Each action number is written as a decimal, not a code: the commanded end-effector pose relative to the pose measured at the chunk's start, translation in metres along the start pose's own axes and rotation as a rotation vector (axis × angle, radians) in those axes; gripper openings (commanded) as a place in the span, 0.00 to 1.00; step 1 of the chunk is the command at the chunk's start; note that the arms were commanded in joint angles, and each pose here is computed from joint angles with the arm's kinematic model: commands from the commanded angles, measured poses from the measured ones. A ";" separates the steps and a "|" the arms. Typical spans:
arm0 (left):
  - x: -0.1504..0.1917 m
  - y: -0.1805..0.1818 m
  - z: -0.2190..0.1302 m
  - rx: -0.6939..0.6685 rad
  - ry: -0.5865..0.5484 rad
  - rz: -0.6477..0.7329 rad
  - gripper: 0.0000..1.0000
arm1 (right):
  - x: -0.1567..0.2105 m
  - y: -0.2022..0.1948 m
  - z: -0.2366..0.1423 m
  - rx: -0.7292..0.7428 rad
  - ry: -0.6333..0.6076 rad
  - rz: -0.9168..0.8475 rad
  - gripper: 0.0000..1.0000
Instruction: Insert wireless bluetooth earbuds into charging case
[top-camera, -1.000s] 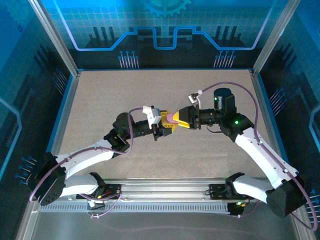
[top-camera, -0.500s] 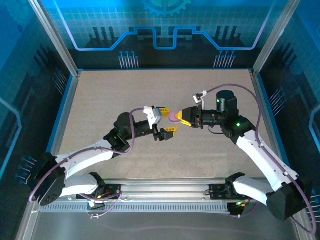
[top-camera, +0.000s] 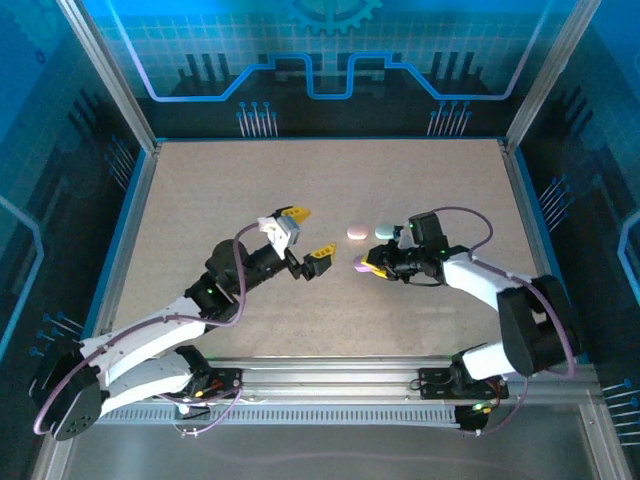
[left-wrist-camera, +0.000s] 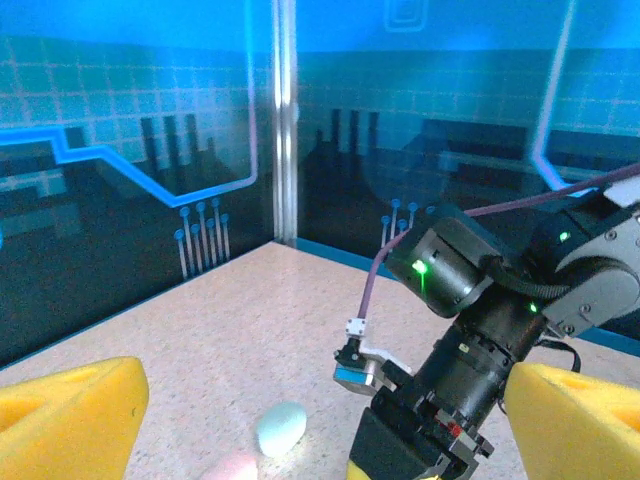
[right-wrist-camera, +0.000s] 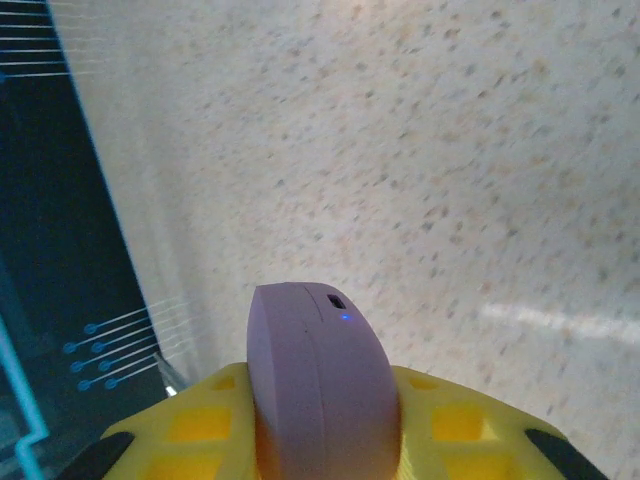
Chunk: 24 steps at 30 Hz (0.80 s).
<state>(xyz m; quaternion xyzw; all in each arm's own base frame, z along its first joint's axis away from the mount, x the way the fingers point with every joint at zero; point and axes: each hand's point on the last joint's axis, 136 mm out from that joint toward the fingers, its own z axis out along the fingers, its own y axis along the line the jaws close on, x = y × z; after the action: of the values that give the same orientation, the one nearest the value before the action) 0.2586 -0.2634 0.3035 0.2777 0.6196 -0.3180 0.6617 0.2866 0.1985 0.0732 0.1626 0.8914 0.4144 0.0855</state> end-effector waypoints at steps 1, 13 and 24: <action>0.006 0.013 -0.003 -0.082 0.031 -0.018 0.93 | -0.022 0.002 0.016 -0.026 -0.052 -0.078 0.16; 0.016 0.039 -0.012 -0.213 0.100 -0.009 0.96 | -0.018 -0.039 0.035 0.129 -0.002 -0.062 0.47; 0.089 0.178 -0.093 -0.816 0.312 -0.132 0.99 | -0.080 -0.042 -0.124 0.658 -0.462 -0.290 0.66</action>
<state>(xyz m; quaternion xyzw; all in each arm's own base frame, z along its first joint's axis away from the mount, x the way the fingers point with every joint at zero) 0.3334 -0.1347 0.2425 0.0754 0.7614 -0.1186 0.6328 0.3191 0.1263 0.0972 0.1403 0.9410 0.2197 0.2158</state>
